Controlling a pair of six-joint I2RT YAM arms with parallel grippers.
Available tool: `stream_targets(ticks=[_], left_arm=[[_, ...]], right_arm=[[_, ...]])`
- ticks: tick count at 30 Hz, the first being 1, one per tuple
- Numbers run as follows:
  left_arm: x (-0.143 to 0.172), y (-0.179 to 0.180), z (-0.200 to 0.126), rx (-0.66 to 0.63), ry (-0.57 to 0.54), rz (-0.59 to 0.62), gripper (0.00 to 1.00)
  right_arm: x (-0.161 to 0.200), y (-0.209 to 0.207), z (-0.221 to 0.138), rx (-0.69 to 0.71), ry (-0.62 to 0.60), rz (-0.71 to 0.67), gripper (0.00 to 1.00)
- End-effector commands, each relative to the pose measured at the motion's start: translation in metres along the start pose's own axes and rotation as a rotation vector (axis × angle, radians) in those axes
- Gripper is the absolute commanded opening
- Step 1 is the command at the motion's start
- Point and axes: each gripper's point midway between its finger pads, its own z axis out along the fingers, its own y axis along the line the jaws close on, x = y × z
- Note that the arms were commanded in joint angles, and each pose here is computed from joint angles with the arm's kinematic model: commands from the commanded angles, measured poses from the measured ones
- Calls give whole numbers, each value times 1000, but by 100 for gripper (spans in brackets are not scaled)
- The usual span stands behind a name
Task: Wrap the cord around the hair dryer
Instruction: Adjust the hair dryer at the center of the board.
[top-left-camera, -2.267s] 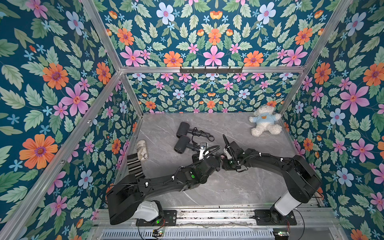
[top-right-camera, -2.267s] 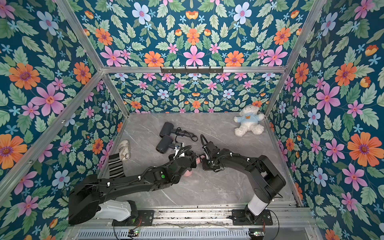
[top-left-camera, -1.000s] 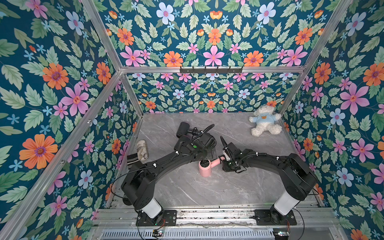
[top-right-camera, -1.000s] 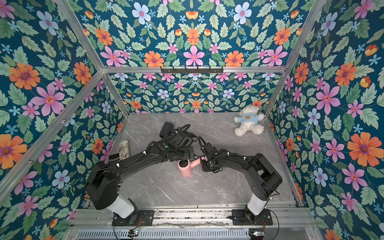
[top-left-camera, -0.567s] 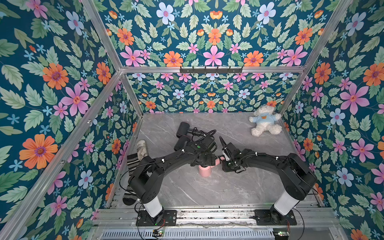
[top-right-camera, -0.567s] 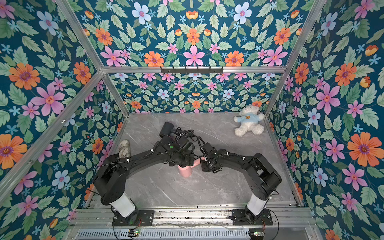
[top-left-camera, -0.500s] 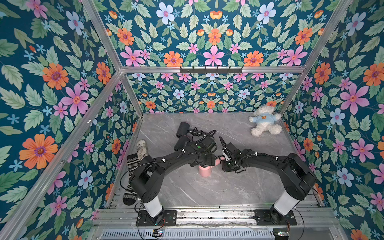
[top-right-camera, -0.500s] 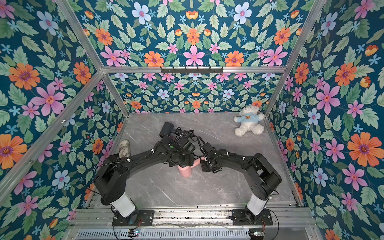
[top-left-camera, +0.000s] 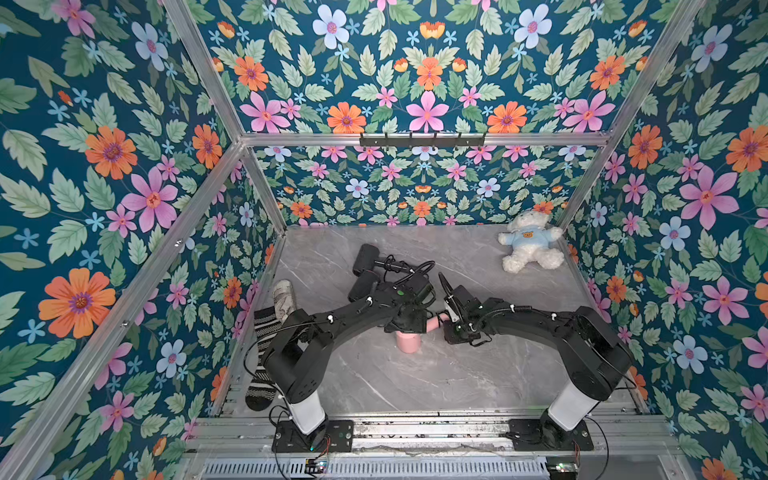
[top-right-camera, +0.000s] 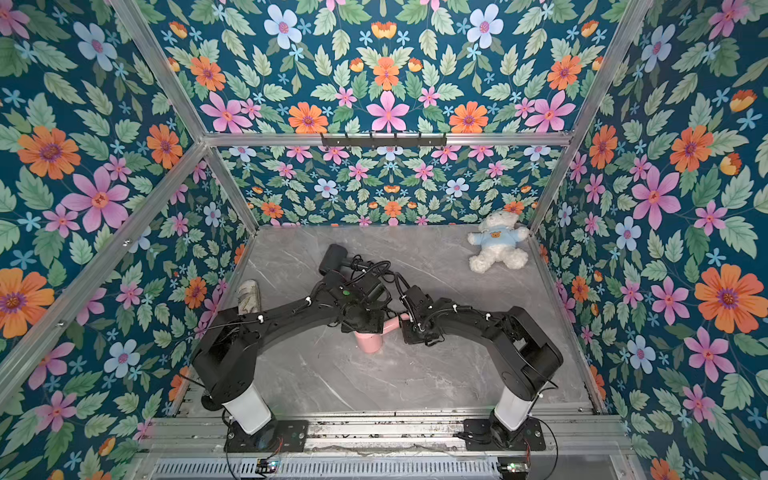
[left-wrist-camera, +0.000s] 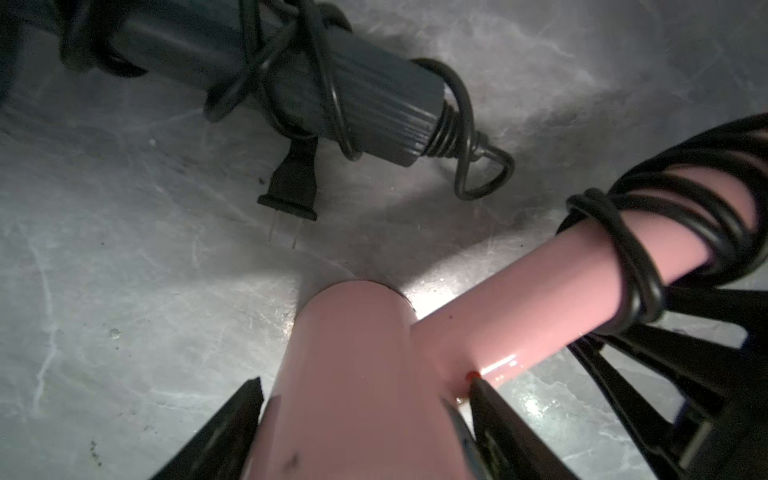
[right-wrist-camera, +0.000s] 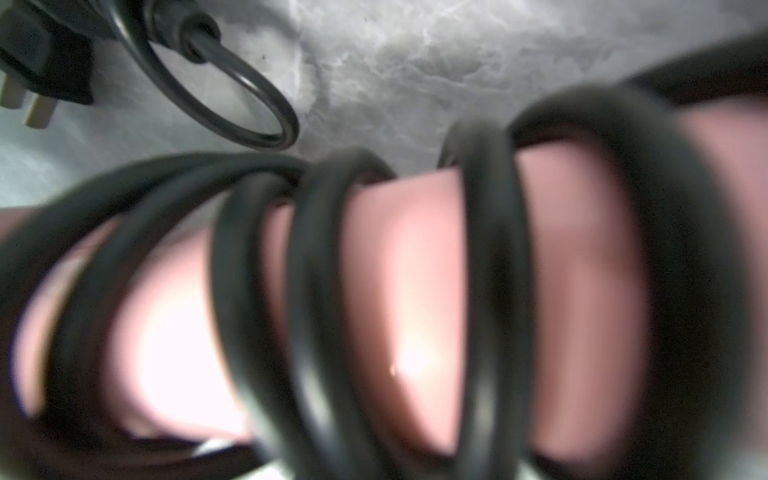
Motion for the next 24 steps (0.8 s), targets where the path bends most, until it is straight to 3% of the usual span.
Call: stream_targets(ticks=[1, 10, 17, 24], left_arm=[[5, 6, 2, -34, 20, 20, 68], [0, 9, -6, -97, -26, 48, 36], [-10, 12, -24, -164, -154, 56, 2], [-20, 4, -49, -251, -384, 138, 0]], right_arm=[[8, -6, 1, 29, 31, 3, 0], [19, 3, -9, 1, 117, 15, 0], [30, 24, -31, -99, 208, 78, 0], [21, 38, -31, -174, 173, 101, 0]])
